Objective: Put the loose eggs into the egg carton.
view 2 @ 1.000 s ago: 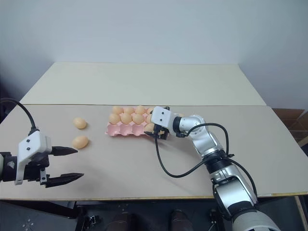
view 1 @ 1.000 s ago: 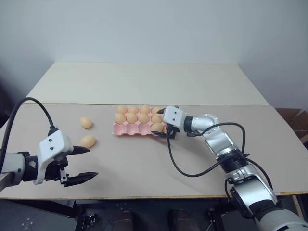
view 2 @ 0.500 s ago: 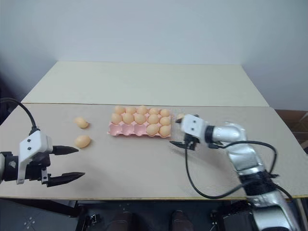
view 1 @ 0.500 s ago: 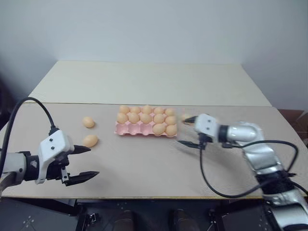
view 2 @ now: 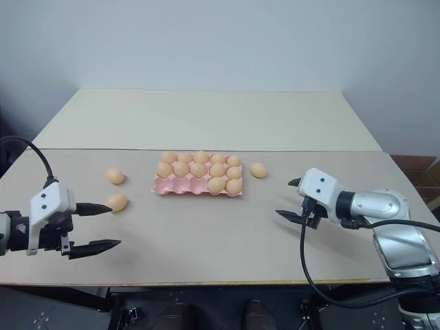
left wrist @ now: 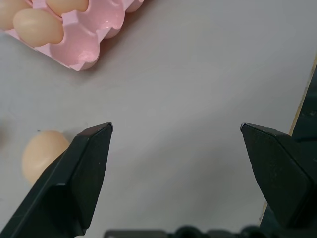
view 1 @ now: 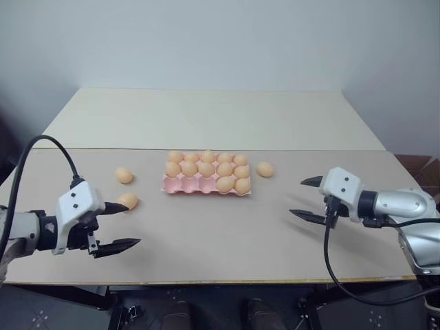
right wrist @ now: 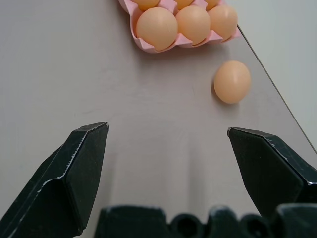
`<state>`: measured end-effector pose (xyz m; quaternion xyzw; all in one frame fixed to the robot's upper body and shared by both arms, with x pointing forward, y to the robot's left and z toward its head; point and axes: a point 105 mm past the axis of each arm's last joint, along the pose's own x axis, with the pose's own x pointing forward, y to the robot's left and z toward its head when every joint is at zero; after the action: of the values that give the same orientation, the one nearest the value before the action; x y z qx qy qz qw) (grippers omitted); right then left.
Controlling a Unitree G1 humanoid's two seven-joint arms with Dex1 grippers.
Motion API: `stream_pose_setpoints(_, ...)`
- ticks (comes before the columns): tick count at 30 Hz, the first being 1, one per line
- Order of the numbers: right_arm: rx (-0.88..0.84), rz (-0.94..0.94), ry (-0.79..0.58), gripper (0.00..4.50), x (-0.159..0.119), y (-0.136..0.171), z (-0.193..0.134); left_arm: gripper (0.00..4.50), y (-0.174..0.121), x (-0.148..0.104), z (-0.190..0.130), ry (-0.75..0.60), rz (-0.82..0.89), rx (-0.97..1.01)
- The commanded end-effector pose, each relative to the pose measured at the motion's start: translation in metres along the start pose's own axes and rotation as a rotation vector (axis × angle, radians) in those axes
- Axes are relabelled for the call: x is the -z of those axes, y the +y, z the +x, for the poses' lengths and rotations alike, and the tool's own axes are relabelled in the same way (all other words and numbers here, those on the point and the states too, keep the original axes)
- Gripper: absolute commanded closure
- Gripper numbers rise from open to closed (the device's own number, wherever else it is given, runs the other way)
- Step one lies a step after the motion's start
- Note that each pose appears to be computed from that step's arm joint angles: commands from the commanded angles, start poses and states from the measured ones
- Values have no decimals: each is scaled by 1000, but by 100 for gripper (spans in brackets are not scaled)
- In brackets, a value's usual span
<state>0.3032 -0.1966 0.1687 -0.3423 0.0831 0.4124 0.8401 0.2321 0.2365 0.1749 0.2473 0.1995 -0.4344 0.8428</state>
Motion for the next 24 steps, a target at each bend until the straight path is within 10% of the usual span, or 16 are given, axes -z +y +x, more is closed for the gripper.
stream_pose_setpoints(1, 63, -35, -16, 2, -10, -11, -10, 0, 1, -8, -3, -7, 44, -8)
stream_pose_setpoints(24, 175, -6, -29, 2, -14, -70, 126, 0, 0, -17, 4, -12, 65, 8)
